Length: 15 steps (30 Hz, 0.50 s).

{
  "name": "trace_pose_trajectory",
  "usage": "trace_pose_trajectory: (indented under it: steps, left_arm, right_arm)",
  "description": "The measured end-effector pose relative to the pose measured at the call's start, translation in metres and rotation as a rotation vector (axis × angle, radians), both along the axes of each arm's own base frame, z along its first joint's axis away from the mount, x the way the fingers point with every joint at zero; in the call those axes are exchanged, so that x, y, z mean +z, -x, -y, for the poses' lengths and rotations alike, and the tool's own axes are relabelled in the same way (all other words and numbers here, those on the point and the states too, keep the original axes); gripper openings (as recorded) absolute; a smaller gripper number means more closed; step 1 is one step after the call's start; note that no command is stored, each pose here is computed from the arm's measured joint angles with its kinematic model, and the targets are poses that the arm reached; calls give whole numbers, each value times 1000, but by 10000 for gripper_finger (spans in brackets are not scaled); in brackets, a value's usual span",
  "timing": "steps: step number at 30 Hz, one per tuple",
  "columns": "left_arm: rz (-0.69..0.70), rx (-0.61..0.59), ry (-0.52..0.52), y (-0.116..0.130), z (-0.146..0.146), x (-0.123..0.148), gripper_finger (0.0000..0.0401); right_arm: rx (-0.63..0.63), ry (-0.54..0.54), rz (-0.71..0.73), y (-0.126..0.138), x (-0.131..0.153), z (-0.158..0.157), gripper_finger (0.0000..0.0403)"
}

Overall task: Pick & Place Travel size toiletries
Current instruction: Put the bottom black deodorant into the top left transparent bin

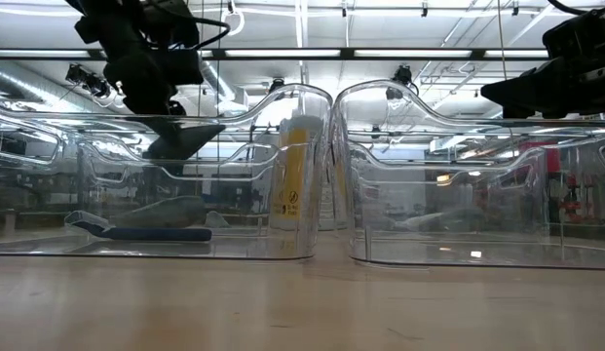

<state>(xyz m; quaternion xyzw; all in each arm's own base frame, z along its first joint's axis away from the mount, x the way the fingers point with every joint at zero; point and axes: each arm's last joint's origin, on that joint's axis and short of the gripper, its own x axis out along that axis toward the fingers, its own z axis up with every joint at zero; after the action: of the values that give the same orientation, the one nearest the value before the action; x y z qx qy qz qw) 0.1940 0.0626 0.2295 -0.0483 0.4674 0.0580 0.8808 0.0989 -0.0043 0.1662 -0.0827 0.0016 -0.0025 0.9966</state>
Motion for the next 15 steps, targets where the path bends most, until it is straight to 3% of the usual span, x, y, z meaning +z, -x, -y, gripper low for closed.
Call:
trace_pose_trajectory:
  steps: [6, 15]
  left_arm:
    - [21, -71, 70, 0, 3, -2, 222]
    - [34, -107, 83, 0, 4, -2, 221]
  right_arm:
    - [1, 0, 0, 0, 0, 0, 12]
    - [1, 0, 0, 0, 0, 0, 12]
